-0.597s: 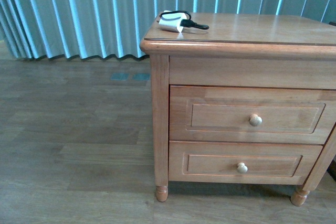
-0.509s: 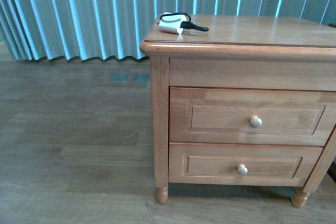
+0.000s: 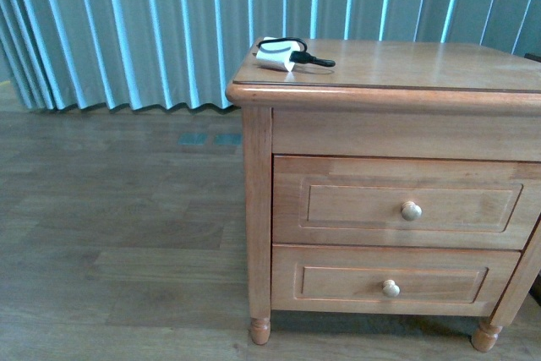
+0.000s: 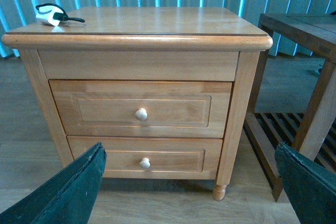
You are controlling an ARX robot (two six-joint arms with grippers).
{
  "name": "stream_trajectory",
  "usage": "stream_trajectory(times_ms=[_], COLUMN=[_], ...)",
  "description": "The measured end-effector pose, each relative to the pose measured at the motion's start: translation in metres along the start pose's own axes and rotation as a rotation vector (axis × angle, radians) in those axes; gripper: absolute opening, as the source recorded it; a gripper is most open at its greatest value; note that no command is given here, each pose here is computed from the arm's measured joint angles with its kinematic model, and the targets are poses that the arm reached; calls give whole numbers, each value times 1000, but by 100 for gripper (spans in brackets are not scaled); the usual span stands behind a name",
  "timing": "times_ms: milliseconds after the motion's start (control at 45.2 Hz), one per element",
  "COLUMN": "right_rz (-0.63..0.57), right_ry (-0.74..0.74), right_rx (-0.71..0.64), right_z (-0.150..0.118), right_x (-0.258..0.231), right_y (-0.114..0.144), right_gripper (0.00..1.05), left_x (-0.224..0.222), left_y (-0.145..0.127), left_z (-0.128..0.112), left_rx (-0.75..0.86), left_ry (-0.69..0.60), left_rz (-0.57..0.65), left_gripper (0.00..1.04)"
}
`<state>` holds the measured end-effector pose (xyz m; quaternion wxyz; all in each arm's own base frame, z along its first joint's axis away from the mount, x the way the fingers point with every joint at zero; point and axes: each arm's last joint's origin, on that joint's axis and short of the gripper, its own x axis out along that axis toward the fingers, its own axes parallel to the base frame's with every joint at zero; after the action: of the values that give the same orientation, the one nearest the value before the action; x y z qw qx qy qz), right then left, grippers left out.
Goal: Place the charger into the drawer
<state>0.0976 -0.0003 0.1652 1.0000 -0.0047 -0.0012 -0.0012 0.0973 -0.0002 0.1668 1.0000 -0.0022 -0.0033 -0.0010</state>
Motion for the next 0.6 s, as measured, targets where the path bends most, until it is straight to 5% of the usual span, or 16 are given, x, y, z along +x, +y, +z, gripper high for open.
stream_trajectory(times_ms=[597], right_rz=[0], right_ry=[0], right_rx=[0], right_z=[0], right_x=[0], right_y=[0], right_gripper=[96], left_x=[0], left_y=[0], left_z=[0], left_rx=[0], left_ry=[0], left_rz=[0], left_gripper=[99])
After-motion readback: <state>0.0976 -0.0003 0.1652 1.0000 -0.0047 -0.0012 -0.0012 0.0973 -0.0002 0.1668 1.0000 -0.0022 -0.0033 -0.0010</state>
